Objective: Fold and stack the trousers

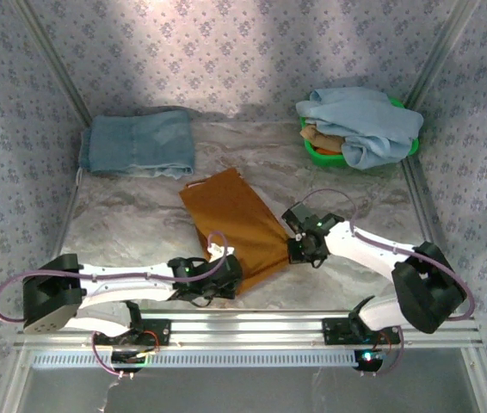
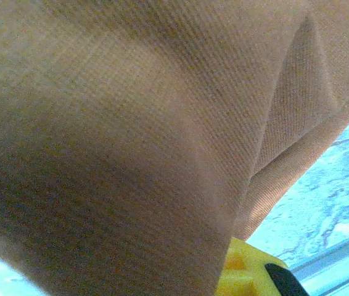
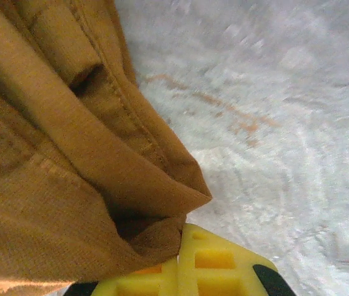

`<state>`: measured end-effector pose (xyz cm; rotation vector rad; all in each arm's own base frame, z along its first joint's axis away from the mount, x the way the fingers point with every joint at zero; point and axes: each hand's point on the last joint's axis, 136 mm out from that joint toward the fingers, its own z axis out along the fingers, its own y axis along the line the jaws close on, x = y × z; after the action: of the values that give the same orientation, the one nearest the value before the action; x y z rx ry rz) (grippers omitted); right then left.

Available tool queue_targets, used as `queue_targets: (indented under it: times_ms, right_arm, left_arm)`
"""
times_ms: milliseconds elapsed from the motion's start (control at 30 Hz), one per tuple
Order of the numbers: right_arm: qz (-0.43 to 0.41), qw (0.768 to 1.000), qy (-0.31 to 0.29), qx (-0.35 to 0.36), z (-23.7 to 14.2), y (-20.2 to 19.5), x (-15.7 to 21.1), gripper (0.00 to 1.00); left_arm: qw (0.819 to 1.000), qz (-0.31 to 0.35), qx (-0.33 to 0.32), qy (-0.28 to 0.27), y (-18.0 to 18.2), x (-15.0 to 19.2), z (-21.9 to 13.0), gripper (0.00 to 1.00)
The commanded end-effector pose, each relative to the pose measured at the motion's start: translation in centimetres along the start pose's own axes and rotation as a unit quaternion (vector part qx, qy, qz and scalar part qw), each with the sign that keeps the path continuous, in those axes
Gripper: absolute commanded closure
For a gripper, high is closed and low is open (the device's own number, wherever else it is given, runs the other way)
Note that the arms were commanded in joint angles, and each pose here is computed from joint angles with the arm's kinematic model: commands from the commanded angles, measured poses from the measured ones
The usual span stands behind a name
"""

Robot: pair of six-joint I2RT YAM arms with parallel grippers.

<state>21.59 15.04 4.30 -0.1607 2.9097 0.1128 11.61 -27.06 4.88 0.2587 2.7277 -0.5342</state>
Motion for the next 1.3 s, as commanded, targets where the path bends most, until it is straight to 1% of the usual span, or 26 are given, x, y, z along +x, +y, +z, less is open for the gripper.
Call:
queue_targets:
  times_ms: [0,100,200,300,367,467,567,633,667,700,733,767,800,833,867,933,967,1033,1100,1133,1200,1267]
  right_arm:
    - [0.025,0.992,-0.007,0.121,-0.5,-5.0,-1.3,1.0]
    - [0.034,0.992,-0.01,0.119,0.0,-4.9,-2.5,1.0]
    - [0.031,0.992,-0.016,0.118,0.1,-4.5,-3.8,1.0]
    - [0.025,0.989,-0.013,0.147,0.4,-5.3,-4.6,1.0]
    - [0.024,0.985,-0.012,0.168,0.5,-6.1,-4.8,1.0]
    - [0.034,0.984,-0.011,0.174,0.6,-6.9,-5.1,1.0]
    - [0.043,0.985,-0.013,0.166,0.4,-7.1,-5.5,0.93]
    - [0.043,0.988,-0.021,0.144,-0.2,-6.4,-6.0,0.88]
    - [0.044,0.99,-0.026,0.13,-0.7,-5.9,-6.2,0.86]
    - [0.046,0.991,-0.03,0.121,-1.1,-5.5,-6.3,0.85]
    - [0.045,0.992,-0.036,0.112,-1.7,-5.1,-6.5,0.81]
    - [0.046,0.992,-0.038,0.109,-2.2,-5.0,-6.5,0.79]
    - [0.047,0.992,-0.041,0.108,-2.6,-5.0,-6.5,0.78]
    - [0.045,0.992,-0.044,0.109,-3.1,-5.0,-6.6,0.75]
    - [0.045,0.992,-0.045,0.11,-3.5,-5.1,-6.5,0.74]
    - [0.044,0.992,-0.055,0.104,-4.5,-4.7,-6.7,0.74]
    - [0.042,0.993,-0.062,0.094,-5.0,-4.1,-6.7,0.73]
    - [0.037,0.995,-0.072,0.058,-5.8,-2.0,-6.6,0.72]
    - [0.027,0.996,-0.078,0.019,-6.3,0.7,-6.4,0.72]
    - [0.026,0.996,-0.081,0.006,-6.3,2.0,-6.2,0.72]
    - [0.024,0.996,-0.085,-0.023,-6.0,4.3,-6.0,0.74]
    - [0.031,0.995,-0.084,-0.05,-5.4,6.5,-5.8,0.78]
  left_arm:
    - [0.999,0.003,-0.036,0.038,2.5,2.2,0.3,1.0]
    - [0.998,0.006,-0.029,0.05,1.9,2.9,1.1,1.0]
    - [0.997,0.008,-0.038,0.062,2.1,3.8,1.7,1.0]
    - [0.997,0.008,-0.038,0.064,2.2,4.3,1.8,1.0]
    - [0.997,0.001,-0.049,0.057,2.9,4.4,1.5,1.0]
    - [0.997,-0.004,-0.052,0.056,3.8,4.7,1.1,1.0]
    - [0.998,-0.004,-0.044,0.052,3.8,4.6,0.8,1.0]
    - [0.998,0.002,-0.034,0.054,3.1,4.5,0.8,0.98]
    - [0.998,0.006,-0.027,0.057,2.6,4.4,0.8,0.85]
    - [0.998,0.012,-0.019,0.062,2.1,4.5,0.8,0.76]
    - [0.997,0.019,-0.015,0.068,1.7,4.5,0.9,0.67]
    - [0.997,0.023,-0.015,0.072,1.6,4.6,0.9,0.53]
    - [0.997,0.027,-0.017,0.075,1.6,4.7,0.9,0.45]
    - [0.996,0.03,-0.016,0.079,1.5,4.7,0.8,0.43]
    - [0.996,0.031,-0.017,0.081,1.6,4.8,0.7,0.38]
    - [0.996,0.036,-0.018,0.083,1.6,4.7,0.0,0.25]
    - [0.996,0.042,-0.016,0.081,1.5,4.4,-0.7,0.21]
    - [0.996,0.054,-0.029,0.06,1.9,3.1,-2.8,0.18]
    - [0.998,0.047,-0.027,0.028,2.4,0.6,-5.4,0.18]
    - [0.999,0.031,-0.031,0.015,3.5,-0.9,-6.7,0.19]
    - [1.0,-0.012,-0.013,-0.026,5.0,-4.6,-8.8,0.22]
    - [0.995,-0.066,0.0,-0.08,6.8,-9.2,-11.1,0.25]
